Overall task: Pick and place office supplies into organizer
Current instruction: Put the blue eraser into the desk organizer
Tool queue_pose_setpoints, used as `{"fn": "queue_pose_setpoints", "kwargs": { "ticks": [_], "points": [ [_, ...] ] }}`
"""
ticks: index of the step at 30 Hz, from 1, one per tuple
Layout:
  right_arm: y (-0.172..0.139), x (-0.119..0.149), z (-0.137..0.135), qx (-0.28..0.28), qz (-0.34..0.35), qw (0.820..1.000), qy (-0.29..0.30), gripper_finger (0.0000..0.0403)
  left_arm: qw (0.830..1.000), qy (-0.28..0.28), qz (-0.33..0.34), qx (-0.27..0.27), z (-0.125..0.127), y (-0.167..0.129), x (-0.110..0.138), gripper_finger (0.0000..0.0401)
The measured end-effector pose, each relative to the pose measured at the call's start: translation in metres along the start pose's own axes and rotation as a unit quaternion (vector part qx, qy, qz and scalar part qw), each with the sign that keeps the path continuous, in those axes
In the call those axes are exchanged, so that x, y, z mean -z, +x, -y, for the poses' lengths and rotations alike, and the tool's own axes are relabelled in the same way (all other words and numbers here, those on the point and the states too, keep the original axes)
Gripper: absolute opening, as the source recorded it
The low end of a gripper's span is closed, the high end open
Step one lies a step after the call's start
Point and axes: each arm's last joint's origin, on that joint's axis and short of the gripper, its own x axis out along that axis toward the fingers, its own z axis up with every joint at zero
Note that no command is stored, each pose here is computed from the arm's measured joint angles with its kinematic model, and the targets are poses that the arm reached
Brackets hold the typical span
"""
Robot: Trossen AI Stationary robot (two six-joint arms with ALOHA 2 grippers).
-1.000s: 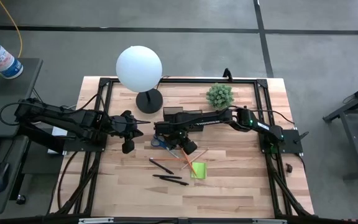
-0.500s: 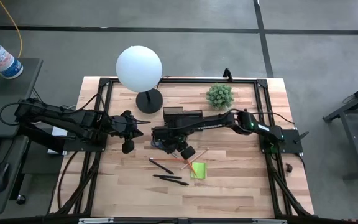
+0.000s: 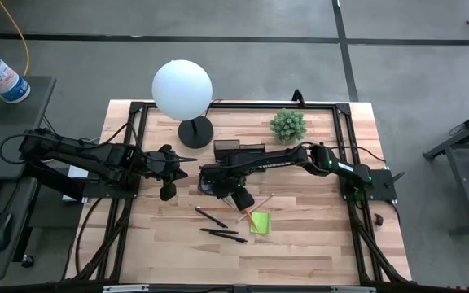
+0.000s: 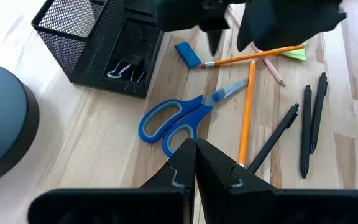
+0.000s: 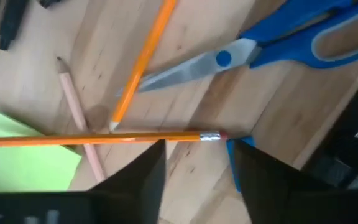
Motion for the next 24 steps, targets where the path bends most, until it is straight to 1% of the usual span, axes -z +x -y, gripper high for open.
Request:
{"fn": "queue_pose_setpoints", "kwargs": {
  "ticks": [2, 4, 7, 9, 16, 24],
  "points": [
    [0.000, -0.001, 0.001, 0.009, 0.000, 1.000, -0.008, 0.0207, 1.000, 0.000, 0.000, 0.000, 0.000, 0.000, 0.000, 0.0001],
    [0.000, -0.001, 0.001, 0.021, -0.002, 0.999, -0.030, 0.0228, 1.000, 0.000, 0.000, 0.000, 0.000, 0.000, 0.000, 0.0001],
    [0.002, -0.003, 0.003, 0.023, 0.010, 0.999, -0.047, 0.0239, 1.000, 0.000, 0.000, 0.000, 0.000, 0.000, 0.000, 0.0001],
    [0.006, -0.001, 0.007, 0.024, 0.012, 0.998, -0.050, 0.0237, 1.000, 0.000, 0.000, 0.000, 0.000, 0.000, 0.000, 0.0001],
    [0.020, 0.015, 0.019, 0.022, -0.032, 0.998, -0.046, 0.0216, 1.000, 0.000, 0.000, 0.000, 0.000, 0.000, 0.000, 0.0001],
    [0.019, 0.018, 0.030, 0.026, -0.022, 0.998, -0.048, 0.0200, 1.000, 0.000, 0.000, -0.001, 0.000, 0.000, 0.000, 0.0001]
  ]
}}
